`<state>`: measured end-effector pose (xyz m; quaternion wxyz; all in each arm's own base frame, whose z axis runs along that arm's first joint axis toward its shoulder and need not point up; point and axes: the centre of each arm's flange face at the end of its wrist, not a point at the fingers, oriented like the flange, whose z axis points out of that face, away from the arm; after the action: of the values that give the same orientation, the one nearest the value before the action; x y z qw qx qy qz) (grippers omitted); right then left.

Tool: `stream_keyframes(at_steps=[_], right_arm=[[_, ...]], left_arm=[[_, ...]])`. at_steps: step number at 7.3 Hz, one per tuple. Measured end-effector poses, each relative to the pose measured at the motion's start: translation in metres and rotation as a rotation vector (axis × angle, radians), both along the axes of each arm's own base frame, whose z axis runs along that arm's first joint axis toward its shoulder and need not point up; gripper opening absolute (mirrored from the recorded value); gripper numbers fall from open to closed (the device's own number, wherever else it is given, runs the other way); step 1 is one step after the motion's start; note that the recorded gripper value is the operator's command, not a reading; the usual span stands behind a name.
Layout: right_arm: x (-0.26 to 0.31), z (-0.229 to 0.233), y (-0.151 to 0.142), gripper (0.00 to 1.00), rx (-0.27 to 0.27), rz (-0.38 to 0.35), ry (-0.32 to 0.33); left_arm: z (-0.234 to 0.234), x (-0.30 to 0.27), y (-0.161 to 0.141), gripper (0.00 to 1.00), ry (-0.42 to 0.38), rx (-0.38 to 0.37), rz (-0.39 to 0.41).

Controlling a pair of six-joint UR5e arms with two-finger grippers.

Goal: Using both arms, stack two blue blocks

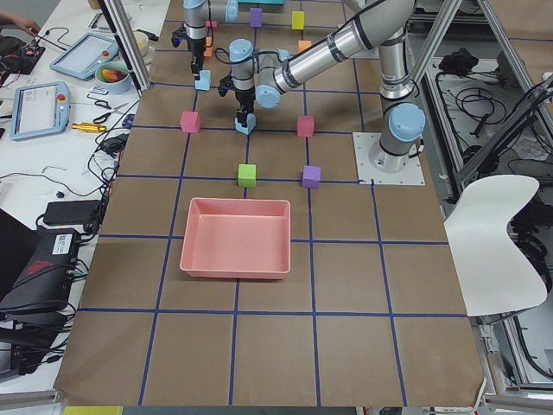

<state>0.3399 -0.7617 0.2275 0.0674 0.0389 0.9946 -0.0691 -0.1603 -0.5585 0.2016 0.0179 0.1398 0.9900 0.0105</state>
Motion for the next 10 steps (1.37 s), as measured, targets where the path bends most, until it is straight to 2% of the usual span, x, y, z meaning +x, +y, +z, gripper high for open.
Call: stream_keyframes(at_steps=[1,2,4,6,8,10], right_arm=[[0.000,-0.001,-0.003,0.71,-0.004,-0.008,0.003],[0.000,-0.005,-0.004,1.00,-0.001,-0.020,0.005],[-0.003,-0.006,-0.007,1.00,0.001,-0.044,0.003],[-0.010,0.031,-0.012,1.00,-0.032,-0.071,-0.010],[-0.035,0.121,0.006,1.00,-0.014,-0.081,-0.012],[-0.086,0.214,0.045,1.00,0.054,-0.085,0.008]], left_arm=[[0.000,0.001,0.000,0.25,-0.002,0.000,-0.015],[0.003,0.001,-0.001,0.21,-0.003,-0.007,-0.021],[0.012,0.002,-0.006,0.18,-0.001,-0.032,-0.022],[0.035,0.001,-0.019,0.15,0.000,-0.057,-0.018],[0.073,-0.005,-0.045,0.15,0.012,-0.059,0.044],[0.114,-0.023,-0.077,0.16,0.090,-0.056,0.169]])
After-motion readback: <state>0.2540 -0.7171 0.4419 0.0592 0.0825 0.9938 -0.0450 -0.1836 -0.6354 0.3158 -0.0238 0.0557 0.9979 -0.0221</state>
